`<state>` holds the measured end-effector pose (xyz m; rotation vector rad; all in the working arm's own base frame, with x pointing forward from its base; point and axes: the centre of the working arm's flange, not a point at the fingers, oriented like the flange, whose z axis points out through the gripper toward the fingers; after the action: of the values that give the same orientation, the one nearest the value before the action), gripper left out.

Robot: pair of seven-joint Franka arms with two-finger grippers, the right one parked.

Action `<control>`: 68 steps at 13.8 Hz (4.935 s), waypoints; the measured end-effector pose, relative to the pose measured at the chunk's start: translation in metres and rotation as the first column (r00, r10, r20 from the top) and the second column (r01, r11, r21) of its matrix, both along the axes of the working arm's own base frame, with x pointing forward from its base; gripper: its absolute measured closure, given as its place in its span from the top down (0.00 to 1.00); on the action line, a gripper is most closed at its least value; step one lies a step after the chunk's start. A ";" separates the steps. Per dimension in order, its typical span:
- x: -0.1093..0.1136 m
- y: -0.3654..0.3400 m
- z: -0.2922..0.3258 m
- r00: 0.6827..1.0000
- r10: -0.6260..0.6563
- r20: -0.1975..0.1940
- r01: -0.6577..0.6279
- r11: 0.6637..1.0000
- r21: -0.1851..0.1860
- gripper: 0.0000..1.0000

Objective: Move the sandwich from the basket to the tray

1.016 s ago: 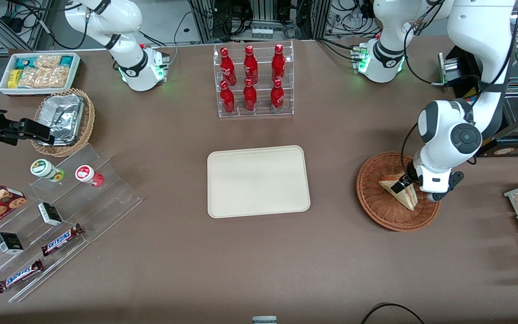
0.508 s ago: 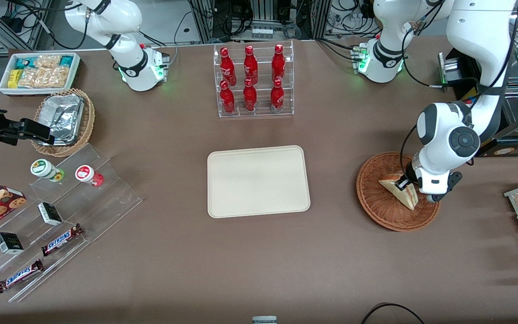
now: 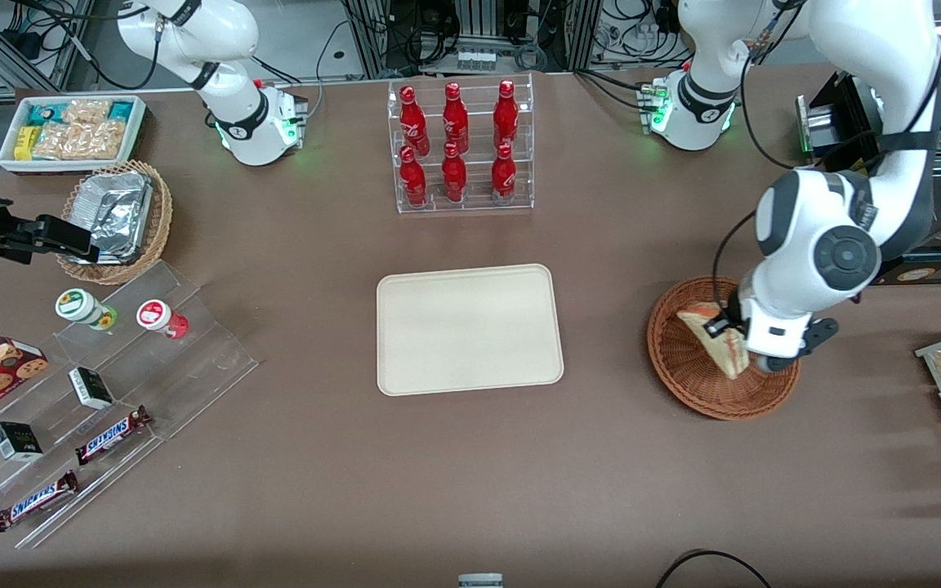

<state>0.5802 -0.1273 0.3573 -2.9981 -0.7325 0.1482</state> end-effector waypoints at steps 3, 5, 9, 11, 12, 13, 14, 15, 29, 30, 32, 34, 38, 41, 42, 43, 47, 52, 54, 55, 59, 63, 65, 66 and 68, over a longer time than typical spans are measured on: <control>-0.011 -0.066 0.011 0.991 -0.132 0.021 0.132 0.991 -0.013 0.15; -0.023 -0.114 0.010 0.977 -0.213 0.023 0.214 0.977 -0.019 0.15; -0.047 -0.211 -0.009 0.933 -0.361 0.015 0.361 0.932 -0.032 0.15; -0.058 -0.261 -0.021 0.915 -0.404 0.017 0.404 0.914 -0.038 0.15; -0.062 -0.286 -0.029 0.913 -0.407 0.018 0.407 0.912 -0.039 0.15; -0.067 -0.310 -0.039 0.912 -0.410 0.019 0.410 0.911 -0.041 0.15; -0.071 -0.331 -0.048 0.910 -0.414 0.020 0.415 0.909 -0.042 0.15; -0.074 -0.349 -0.057 0.909 -0.416 0.022 0.416 0.908 -0.044 0.15; -0.061 -0.404 -0.108 0.931 -0.363 0.023 0.364 0.927 -0.089 0.15; -0.061 -0.404 -0.110 0.933 -0.358 0.020 0.358 0.929 -0.087 0.15; -0.063 -0.405 -0.115 0.935 -0.355 0.014 0.355 0.931 -0.085 0.22; -0.063 -0.406 -0.116 0.935 -0.355 0.013 0.354 0.931 -0.085 0.41; -0.058 -0.409 -0.099 0.936 -0.351 0.031 0.352 0.931 -0.093 0.81; -0.050 -0.408 -0.054 0.937 -0.348 0.031 0.349 0.933 -0.088 1.00; -0.048 -0.406 -0.035 0.938 -0.346 0.031 0.348 0.934 -0.084 1.00; -0.045 -0.401 -0.016 0.939 -0.341 0.036 0.343 0.936 -0.081 1.00; -0.017 -0.346 0.039 0.923 -0.385 0.008 0.385 0.921 -0.065 1.00; 0.025 -0.230 0.069 0.870 -0.490 -0.050 0.486 0.870 -0.082 1.00; 0.030 -0.179 0.083 0.857 -0.513 -0.056 0.507 0.857 -0.091 1.00; 0.032 -0.152 0.091 0.857 -0.513 -0.056 0.507 0.857 -0.094 1.00; 0.031 -0.058 0.115 0.849 -0.526 -0.050 0.519 0.848 -0.109 1.00; 0.016 -0.014 0.137 0.858 -0.512 -0.037 0.506 0.856 -0.107 1.00; 0.002 -0.006 0.151 0.862 -0.506 -0.038 0.500 0.860 -0.103 1.00; -0.004 -0.001 0.158 0.864 -0.501 -0.043 0.495 0.863 -0.103 1.00; -0.015 0.010 0.171 0.871 -0.489 -0.045 0.483 0.870 -0.099 1.00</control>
<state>0.5656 -0.1177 0.5287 -3.1224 0.0553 0.2604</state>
